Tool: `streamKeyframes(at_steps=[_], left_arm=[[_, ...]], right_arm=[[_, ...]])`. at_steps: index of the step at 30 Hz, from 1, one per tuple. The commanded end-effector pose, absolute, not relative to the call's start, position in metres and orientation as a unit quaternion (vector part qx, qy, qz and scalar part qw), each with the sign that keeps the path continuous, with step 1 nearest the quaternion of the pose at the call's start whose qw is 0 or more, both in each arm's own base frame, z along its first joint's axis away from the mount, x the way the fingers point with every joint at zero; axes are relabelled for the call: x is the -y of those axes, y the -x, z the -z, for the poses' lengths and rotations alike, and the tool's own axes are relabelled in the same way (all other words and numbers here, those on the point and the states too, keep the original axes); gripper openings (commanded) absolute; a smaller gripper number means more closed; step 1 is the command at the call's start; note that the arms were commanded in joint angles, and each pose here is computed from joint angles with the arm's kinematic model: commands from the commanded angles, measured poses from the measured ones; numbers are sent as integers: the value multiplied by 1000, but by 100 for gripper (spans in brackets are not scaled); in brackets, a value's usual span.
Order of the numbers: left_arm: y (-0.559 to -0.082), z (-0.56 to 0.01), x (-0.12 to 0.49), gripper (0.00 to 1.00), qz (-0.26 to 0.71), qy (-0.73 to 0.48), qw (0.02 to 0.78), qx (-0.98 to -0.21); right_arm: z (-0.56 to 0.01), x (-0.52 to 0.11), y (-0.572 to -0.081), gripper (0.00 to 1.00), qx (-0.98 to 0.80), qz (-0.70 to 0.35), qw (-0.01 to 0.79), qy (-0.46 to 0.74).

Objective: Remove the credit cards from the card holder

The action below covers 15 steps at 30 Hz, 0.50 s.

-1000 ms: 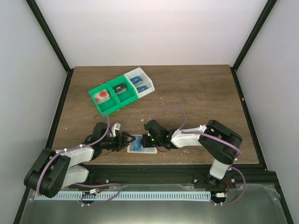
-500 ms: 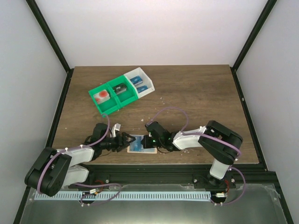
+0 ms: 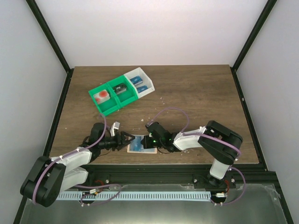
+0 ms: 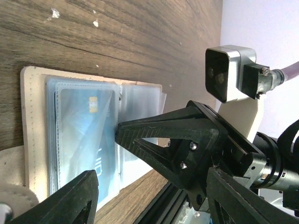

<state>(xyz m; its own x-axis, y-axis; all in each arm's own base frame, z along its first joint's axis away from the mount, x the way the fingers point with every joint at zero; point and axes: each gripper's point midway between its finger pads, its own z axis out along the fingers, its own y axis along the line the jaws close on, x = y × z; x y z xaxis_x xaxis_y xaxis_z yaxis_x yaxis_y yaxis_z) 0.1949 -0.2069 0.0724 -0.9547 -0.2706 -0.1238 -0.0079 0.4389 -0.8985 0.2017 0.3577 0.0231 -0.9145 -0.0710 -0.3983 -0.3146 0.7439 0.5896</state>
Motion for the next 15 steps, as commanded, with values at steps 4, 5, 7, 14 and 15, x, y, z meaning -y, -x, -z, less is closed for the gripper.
streamKeyframes(at_steps=[4, 5, 7, 14, 15], left_arm=[[-196, -73, 206, 67, 514, 75, 130, -844], [-197, -72, 205, 69, 509, 75, 134, -847], [-197, -68, 203, 71, 500, 75, 137, -852], [-198, -60, 205, 74, 498, 69, 129, -855], [-199, -60, 206, 74, 499, 69, 129, -854]], right_arm=[[2, -341, -184, 0, -931, -317, 145, 105], [3, -341, -184, 1, -931, -317, 145, 105], [3, -340, -184, 0, -931, -317, 145, 104], [0, -343, -185, 0, -929, -322, 147, 106], [0, -343, -185, 1, -929, -322, 147, 107]])
